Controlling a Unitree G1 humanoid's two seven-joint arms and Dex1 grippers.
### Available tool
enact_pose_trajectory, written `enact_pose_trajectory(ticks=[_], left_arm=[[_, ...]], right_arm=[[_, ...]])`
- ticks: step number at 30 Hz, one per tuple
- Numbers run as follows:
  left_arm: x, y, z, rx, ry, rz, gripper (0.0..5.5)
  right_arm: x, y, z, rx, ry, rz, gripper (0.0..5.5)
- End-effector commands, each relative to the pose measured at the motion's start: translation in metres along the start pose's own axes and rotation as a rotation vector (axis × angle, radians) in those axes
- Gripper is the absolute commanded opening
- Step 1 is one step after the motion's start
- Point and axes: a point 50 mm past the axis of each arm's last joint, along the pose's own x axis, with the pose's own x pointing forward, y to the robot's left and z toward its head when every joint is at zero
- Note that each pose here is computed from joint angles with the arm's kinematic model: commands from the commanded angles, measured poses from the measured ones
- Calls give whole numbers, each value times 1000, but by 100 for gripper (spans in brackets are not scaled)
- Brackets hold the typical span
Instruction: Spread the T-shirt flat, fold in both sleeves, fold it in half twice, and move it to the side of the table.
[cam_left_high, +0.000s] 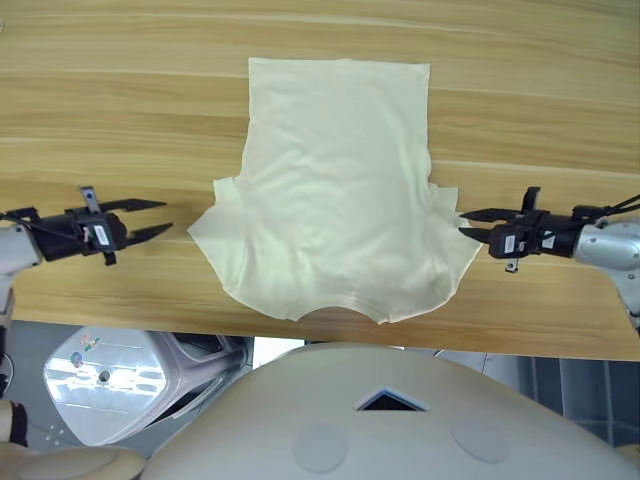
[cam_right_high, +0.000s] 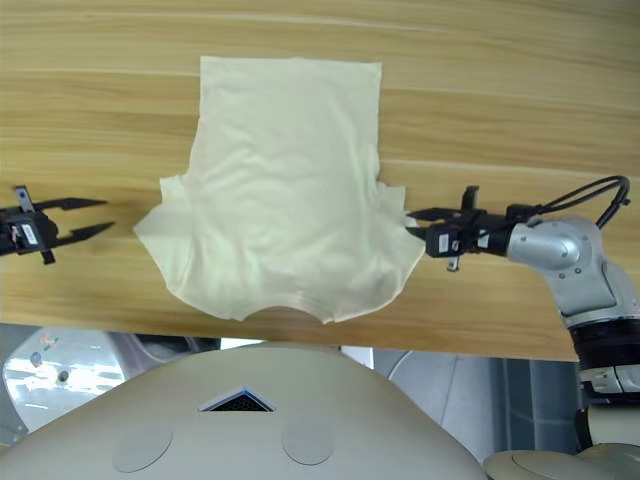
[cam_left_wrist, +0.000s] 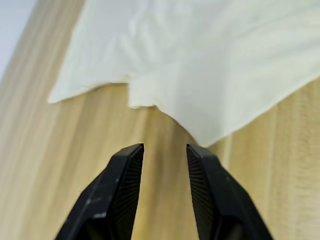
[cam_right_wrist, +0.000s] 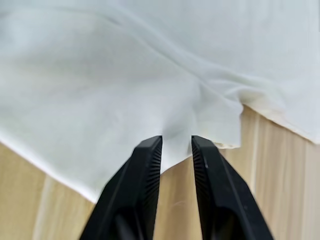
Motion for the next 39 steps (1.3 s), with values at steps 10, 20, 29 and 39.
enact_pose_trajectory(ticks=[10,20,29,39], left_arm=[[31,-11,-32,161,297,-95,160],[26,-29,-29,281,310,-229,160],[11,-23,-2,403,285,-293,160],[26,-3,9,480,299,-297,160]], right_arm=[[-9,1,10,5,-25,-13,107],[-12,2,11,18,-29,-13,107],[-9,1,19,20,-47,-5,107],[-8,2,20,27,-52,-11,107]])
